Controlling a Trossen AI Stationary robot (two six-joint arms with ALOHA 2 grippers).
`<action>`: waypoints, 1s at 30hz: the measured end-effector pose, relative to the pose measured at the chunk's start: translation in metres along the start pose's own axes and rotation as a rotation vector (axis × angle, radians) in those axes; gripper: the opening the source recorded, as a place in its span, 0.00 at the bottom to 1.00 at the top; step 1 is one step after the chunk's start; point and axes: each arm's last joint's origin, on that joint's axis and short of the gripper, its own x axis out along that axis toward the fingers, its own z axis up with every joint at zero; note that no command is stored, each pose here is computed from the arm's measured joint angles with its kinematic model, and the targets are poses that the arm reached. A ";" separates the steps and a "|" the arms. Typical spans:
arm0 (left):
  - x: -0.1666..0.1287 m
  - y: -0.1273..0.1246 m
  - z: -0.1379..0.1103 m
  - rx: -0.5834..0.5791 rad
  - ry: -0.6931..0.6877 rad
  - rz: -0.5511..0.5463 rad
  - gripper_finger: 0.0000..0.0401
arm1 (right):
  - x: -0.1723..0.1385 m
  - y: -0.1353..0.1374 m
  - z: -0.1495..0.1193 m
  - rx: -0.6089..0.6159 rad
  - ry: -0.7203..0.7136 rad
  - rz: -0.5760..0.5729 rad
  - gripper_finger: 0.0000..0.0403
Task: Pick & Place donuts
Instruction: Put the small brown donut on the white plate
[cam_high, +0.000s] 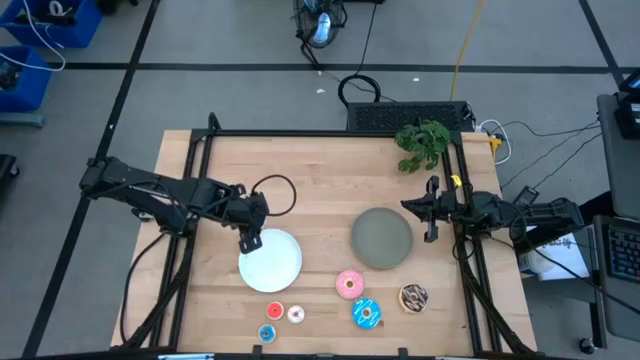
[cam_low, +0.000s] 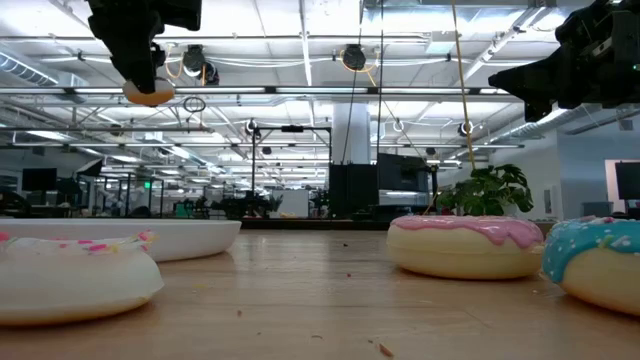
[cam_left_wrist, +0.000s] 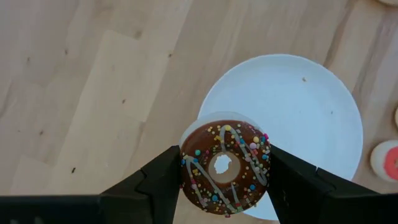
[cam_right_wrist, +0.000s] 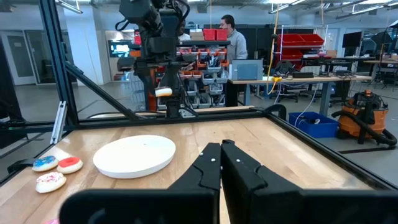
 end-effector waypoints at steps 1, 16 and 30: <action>0.000 0.000 0.000 0.008 0.000 -0.001 0.53 | 0.000 0.000 0.000 0.000 0.000 0.000 0.00; 0.024 -0.007 0.002 0.086 0.002 0.145 0.53 | 0.000 0.000 0.000 0.008 -0.001 0.001 0.00; 0.086 -0.052 -0.003 0.341 0.190 0.062 0.53 | 0.000 -0.001 0.001 0.002 -0.011 -0.048 0.00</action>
